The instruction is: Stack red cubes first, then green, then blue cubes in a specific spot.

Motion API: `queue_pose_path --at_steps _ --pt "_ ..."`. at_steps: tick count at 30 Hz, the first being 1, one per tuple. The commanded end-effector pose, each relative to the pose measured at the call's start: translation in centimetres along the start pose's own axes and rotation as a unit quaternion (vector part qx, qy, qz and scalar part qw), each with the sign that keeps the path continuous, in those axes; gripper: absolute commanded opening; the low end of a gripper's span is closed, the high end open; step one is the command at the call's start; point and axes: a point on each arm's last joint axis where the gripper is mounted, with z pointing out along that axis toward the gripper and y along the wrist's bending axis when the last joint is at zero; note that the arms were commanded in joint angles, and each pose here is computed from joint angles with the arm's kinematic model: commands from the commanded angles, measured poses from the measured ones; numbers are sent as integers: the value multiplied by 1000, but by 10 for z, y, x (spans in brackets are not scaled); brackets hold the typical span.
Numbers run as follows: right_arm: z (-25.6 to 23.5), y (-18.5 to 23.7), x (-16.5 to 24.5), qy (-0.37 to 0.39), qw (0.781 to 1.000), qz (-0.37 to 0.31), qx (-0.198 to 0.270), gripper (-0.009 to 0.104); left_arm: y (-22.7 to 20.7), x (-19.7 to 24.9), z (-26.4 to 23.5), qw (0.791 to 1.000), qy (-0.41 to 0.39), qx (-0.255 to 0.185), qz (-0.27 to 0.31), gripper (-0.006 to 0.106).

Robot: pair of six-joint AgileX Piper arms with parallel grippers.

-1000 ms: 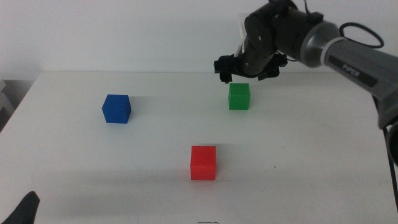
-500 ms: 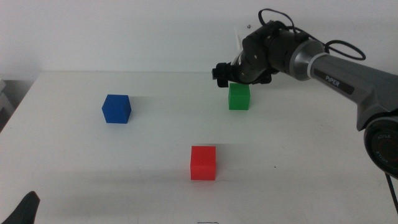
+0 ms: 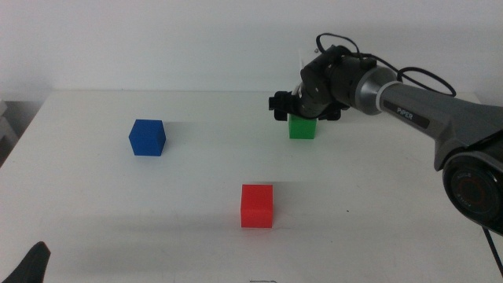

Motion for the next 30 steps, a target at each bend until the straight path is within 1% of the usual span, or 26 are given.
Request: queue_pose_path --at_steps 1,4,5,7,11,12,16,19,22,25,28,30 --pt "-33 -2 -31 -69 997 0 -18 79 -1 -8 -2 999 -47 7 -4 92" --pt "-31 -2 -30 -71 997 0 -12 70 -1 -8 -2 999 -47 7 -4 92" --pt "-29 -3 -30 -72 997 0 -8 64 -1 -8 -2 999 -47 7 -4 92" --pt "-30 -4 -30 -74 997 4 -4 48 -1 -8 -2 999 -47 7 -4 92" --pt "-31 -5 -29 -66 998 10 8 2 -1 -8 -2 999 -47 7 -4 92" --pt "-33 -6 -29 -62 998 10 12 -1 -1 -8 -2 999 -47 7 -4 92" --pt "-61 -1 -30 -59 998 4 18 -1 -1 -8 -2 999 -47 7 -4 92" --pt "-99 5 -24 -65 998 -11 10 -1 -1 -8 -2 999 -47 7 -4 92" --pt "-134 7 -4 -57 998 -14 -2 -1 -1 -8 -2 999 -47 7 -4 92" --pt "-174 15 17 -56 998 -25 -24 -1 -1 -8 -2 999 -47 7 -4 92" --pt "-207 35 39 -55 996 -42 -56 -1 -1 -8 -2 999 -47 7 -4 92" --pt "-218 51 52 -45 996 -46 -66 -1 -1 -8 -2 999 -47 7 -4 92"
